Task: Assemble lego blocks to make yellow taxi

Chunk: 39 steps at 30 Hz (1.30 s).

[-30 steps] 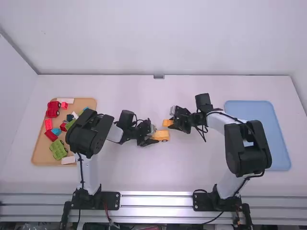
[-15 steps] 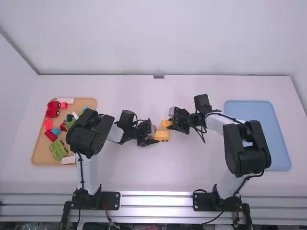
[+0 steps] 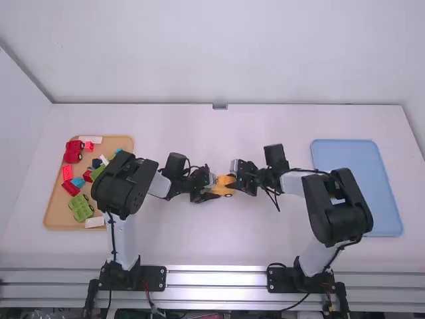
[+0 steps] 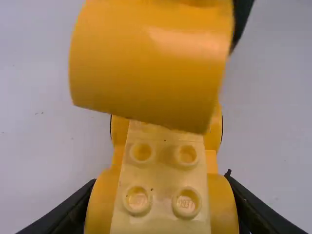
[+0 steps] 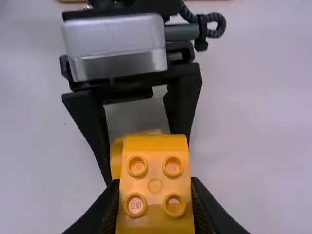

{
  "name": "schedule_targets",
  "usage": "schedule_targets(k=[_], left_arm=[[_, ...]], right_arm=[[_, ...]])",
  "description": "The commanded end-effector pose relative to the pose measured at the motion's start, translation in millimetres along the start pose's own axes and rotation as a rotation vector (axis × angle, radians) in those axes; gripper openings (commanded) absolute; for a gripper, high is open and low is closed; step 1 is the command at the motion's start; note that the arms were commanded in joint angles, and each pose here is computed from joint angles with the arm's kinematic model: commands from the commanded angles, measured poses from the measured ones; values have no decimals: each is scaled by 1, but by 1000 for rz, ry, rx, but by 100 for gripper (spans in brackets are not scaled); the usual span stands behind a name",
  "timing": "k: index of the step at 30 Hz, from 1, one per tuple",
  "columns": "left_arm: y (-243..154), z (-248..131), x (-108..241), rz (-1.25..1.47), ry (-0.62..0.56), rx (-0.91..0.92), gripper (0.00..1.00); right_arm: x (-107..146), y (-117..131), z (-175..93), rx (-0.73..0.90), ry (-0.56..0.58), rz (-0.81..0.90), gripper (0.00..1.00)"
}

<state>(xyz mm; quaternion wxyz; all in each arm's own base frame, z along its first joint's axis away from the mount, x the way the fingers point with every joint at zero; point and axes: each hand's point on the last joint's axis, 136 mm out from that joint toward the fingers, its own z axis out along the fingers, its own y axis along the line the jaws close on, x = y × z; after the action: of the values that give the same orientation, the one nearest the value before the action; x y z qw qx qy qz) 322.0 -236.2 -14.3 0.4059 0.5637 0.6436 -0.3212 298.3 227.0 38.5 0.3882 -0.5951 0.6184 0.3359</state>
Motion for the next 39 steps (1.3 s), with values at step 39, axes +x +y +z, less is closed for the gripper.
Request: schedule_targets(k=[39], left_arm=[[-13, 3, 1, -22, -23, 53, 35]], right_arm=[[13, -2, 24, -110, 33, -54, 16]])
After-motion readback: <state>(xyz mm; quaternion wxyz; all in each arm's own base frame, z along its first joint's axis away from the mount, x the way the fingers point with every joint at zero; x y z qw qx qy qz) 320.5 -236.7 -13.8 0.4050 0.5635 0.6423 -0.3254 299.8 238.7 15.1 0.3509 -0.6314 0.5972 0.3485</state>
